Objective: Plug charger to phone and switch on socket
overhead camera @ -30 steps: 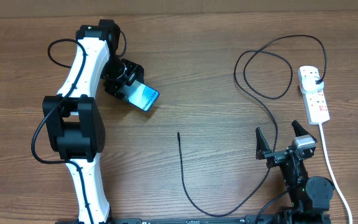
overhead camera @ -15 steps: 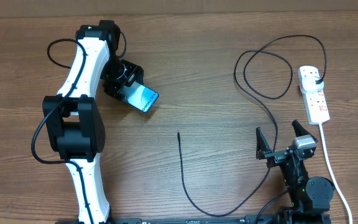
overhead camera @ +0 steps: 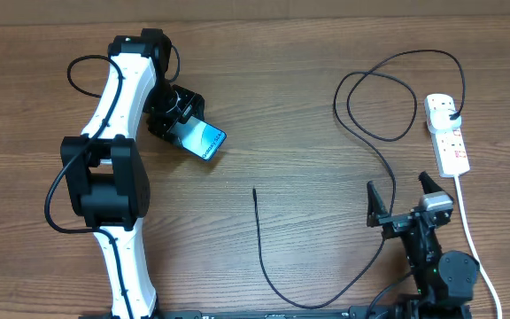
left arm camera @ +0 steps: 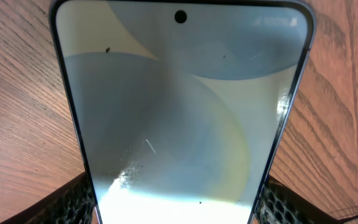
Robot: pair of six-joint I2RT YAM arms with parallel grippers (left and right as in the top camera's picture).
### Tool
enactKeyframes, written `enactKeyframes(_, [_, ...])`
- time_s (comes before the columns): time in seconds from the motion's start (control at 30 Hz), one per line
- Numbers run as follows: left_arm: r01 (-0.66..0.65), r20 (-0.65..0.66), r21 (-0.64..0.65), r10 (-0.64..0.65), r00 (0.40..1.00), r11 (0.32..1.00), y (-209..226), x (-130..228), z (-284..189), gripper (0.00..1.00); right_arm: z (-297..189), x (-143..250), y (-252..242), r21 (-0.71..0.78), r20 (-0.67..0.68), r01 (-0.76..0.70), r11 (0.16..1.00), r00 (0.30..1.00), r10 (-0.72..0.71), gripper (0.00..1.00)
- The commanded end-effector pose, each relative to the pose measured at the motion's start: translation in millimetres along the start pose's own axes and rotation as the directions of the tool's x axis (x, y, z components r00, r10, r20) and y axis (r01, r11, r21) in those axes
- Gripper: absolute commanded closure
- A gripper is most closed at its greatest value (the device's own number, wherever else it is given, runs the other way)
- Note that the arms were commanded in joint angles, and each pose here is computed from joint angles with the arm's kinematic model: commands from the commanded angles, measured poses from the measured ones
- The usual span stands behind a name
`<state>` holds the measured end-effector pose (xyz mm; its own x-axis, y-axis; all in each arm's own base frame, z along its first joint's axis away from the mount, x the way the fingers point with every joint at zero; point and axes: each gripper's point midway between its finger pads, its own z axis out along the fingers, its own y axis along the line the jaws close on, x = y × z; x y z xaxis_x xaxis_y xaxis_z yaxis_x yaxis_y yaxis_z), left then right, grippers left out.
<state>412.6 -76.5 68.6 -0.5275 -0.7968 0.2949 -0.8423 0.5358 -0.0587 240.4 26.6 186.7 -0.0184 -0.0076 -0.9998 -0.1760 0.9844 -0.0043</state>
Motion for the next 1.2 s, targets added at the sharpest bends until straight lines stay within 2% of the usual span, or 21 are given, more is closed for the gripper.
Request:
enactKeyframes(0.0, [-0.008, 0.02, 0.016, 0.007, 1.0, 1.0, -6.5, 0.7, -6.7, 0.96, -9.8, -46.6, -10.2, 0.073, 0.071, 0.012, 0.997, 0.997, -0.017, 0.0])
enactKeyframes(0.1, [-0.008, 0.02, 0.016, 0.007, 1.0, 1.0, -6.5, 0.7, -6.7, 0.96, -12.5, -64.1, -17.0, 0.115, 0.059, 0.012, 0.993, 0.998, -0.019, 0.0])
enactKeyframes(0.33, [-0.008, 0.02, 0.016, 0.007, 1.0, 1.0, -6.5, 0.7, -6.7, 0.96, 4.3, -84.5, -19.6, 0.105, -0.048, 0.014, 0.994, 0.999, -0.009, 0.0])
enactKeyframes(0.53, [-0.007, 0.02, 0.016, 0.007, 1.0, 1.0, -6.5, 0.7, -6.7, 0.96, 37.9, -87.5, -5.7, -0.017, -0.207, -0.032, 0.999, 0.978, 0.028, 0.0])
enactKeyframes(0.7, [-0.007, 0.013, 0.02, 0.007, 1.0, 1.0, -7.4, 1.8, -6.7, 0.96, 71.8, -90.7, 17.3, -0.152, -0.342, -0.215, 0.965, 0.927, 0.152, 0.0])
enactKeyframes(0.87, [-0.007, 0.006, 0.025, 0.007, 1.0, 1.0, -8.1, 3.1, -6.7, 0.96, 103.6, -88.1, 41.7, -0.239, -0.484, -0.456, 0.857, 0.821, 0.302, 0.0])
enactKeyframes(0.93, [-0.008, -0.008, 0.037, 0.009, 1.0, 0.999, -10.5, 5.3, -6.8, 0.96, 116.4, -79.9, 50.8, -0.232, -0.564, -0.579, 0.782, 0.735, 0.376, 0.0])
enactKeyframes(1.1, [0.005, -0.026, 0.056, -0.004, 1.0, 0.998, -14.4, 8.1, -7.0, 0.96, 133.1, -65.4, 71.7, -0.26, -0.683, -0.748, 0.61, 0.59, 0.432, 0.0])
enactKeyframes(1.17, [0.015, -0.027, 0.057, -0.013, 1.0, 0.998, -15.0, 8.4, -6.9, 0.96, 138.6, -62.0, 77.8, -0.238, -0.726, -0.817, 0.525, 0.509, 0.463, 0.0])
